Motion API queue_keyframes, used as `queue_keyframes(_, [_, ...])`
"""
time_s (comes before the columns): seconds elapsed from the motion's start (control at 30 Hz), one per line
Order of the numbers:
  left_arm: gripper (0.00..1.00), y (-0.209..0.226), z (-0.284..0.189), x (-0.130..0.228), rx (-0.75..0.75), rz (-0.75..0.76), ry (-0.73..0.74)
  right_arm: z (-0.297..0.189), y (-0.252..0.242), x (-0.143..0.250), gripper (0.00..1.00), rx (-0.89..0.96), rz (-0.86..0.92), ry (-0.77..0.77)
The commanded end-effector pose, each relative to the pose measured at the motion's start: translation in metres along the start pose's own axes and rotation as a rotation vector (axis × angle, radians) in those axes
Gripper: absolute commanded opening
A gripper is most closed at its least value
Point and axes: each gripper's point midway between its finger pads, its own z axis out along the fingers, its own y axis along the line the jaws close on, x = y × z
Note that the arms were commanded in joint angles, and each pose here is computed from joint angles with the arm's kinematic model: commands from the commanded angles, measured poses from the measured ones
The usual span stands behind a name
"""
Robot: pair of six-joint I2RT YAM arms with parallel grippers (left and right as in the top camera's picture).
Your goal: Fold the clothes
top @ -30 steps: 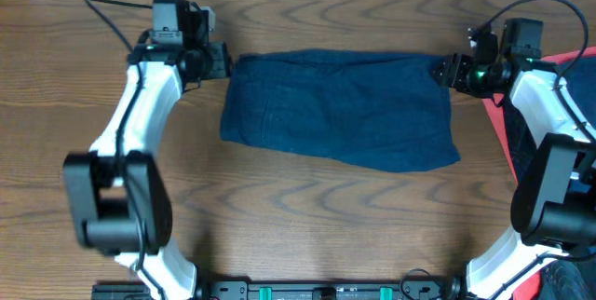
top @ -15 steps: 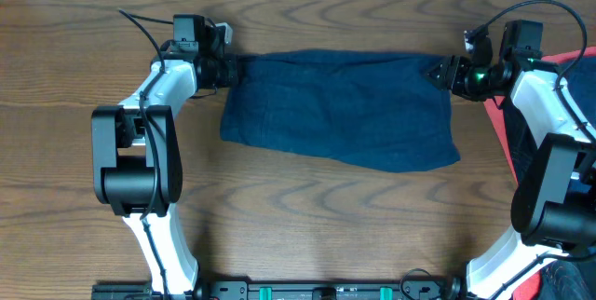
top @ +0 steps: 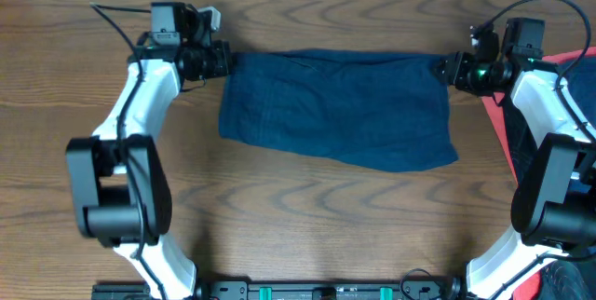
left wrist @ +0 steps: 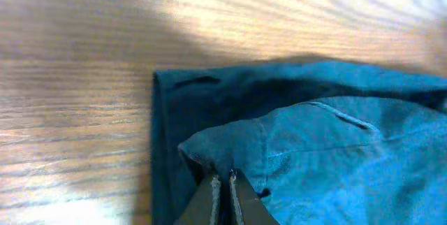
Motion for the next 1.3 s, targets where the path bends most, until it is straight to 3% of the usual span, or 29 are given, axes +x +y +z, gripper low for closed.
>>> queue_keyframes(0.0, [0.06, -0.005, -0.011, -0.003, 0.011, 0.000, -0.010, -0.001, -0.003, -0.010, 0.63, 0.025, -0.002, -0.036])
queue_keyframes(0.37, [0.06, -0.004, -0.012, 0.010, 0.005, -0.027, 0.042, 0.058, 0.008, 0.004, 0.60, -0.083, -0.016, 0.007])
queue_keyframes(0.67, [0.06, -0.004, -0.012, 0.012, 0.003, -0.031, 0.049, 0.065, 0.017, -0.005, 0.35, -0.146, -0.004, -0.027])
queue_keyframes(0.77, [0.06, -0.004, -0.012, 0.012, 0.003, -0.031, 0.049, 0.063, 0.024, -0.006, 0.31, -0.196, -0.007, -0.028])
queue_keyframes(1.03, [0.06, -0.007, -0.017, 0.012, 0.003, -0.018, 0.049, 0.048, 0.040, -0.008, 0.01, -0.347, 0.000, -0.017])
queue_keyframes(1.27, [0.06, -0.011, -0.052, 0.006, -0.072, 0.024, 0.011, 0.017, 0.044, -0.021, 0.02, -0.360, 0.001, -0.053])
